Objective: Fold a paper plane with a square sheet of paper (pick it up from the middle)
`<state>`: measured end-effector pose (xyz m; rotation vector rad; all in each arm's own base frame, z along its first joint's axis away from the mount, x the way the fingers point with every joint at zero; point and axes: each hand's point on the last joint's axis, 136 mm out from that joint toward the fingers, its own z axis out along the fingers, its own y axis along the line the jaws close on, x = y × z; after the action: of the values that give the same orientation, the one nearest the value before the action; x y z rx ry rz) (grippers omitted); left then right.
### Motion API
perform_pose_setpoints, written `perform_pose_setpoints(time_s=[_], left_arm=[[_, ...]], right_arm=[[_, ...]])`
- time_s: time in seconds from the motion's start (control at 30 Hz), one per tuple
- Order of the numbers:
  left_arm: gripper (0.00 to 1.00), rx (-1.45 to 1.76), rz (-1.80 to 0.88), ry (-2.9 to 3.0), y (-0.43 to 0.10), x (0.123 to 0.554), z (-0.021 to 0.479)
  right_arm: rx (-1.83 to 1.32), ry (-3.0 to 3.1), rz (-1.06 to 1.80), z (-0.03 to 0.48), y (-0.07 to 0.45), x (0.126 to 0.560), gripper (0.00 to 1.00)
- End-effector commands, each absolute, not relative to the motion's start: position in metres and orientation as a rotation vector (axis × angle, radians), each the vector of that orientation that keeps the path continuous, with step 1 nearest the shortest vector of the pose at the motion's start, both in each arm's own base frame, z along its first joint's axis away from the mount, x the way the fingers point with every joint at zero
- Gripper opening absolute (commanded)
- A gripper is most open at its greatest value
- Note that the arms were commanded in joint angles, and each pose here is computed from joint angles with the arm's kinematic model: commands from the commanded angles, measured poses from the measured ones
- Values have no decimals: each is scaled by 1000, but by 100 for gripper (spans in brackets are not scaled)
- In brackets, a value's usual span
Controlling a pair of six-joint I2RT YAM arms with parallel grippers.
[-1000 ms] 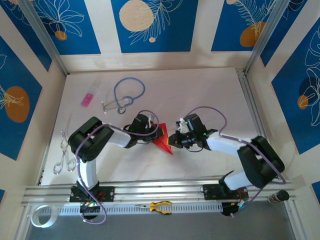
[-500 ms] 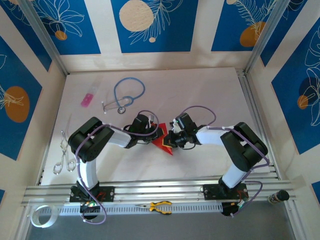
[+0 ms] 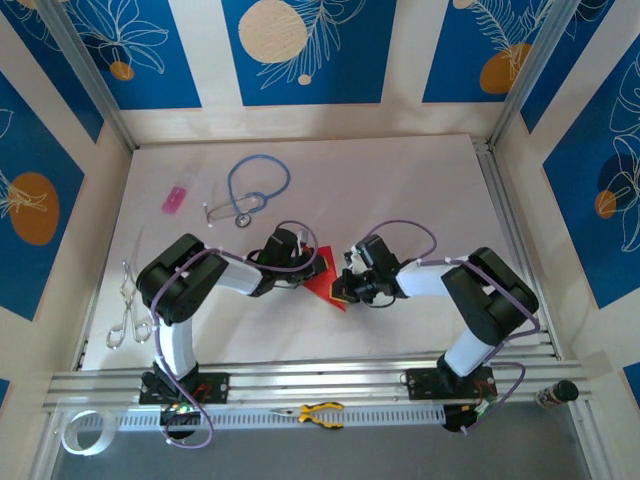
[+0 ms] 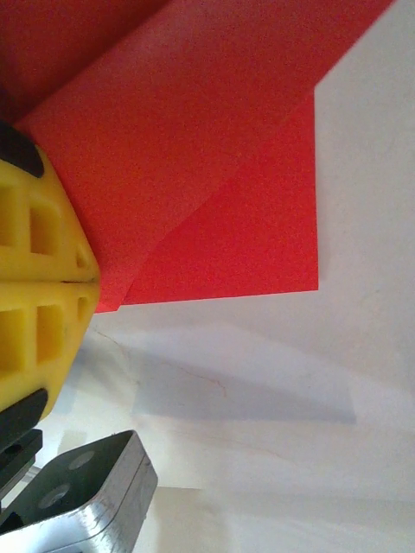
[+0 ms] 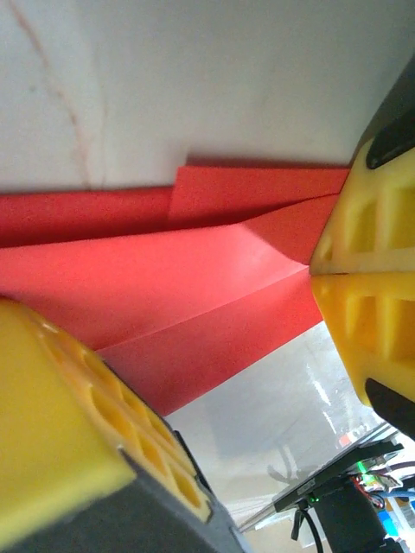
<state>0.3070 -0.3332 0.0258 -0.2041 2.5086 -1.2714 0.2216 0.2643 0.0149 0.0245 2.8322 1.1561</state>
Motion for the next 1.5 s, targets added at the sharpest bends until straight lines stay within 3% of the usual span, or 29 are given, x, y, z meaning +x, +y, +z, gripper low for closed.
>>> perform_pose_setpoints(time_s=[0.0,0.4,0.83,1.27,1.47], left_arm=[[2,-259,-1106,2632,-311,291,-10],[2,-285,-1083,2641,-306,292,-15],[2,-326,-1060,2644,-299,293,-17],[1,-369,-1029,2608,-294,294,-11],[2,-381,-1021,2605,-292,294,-12]], right_arm=[[61,2933,1102,1,248,195,1],[72,3049,983,-16,221,147,1],[65,3044,938,-9,209,139,0],[23,2708,1199,77,246,201,1],[38,2753,1235,71,276,231,2]])
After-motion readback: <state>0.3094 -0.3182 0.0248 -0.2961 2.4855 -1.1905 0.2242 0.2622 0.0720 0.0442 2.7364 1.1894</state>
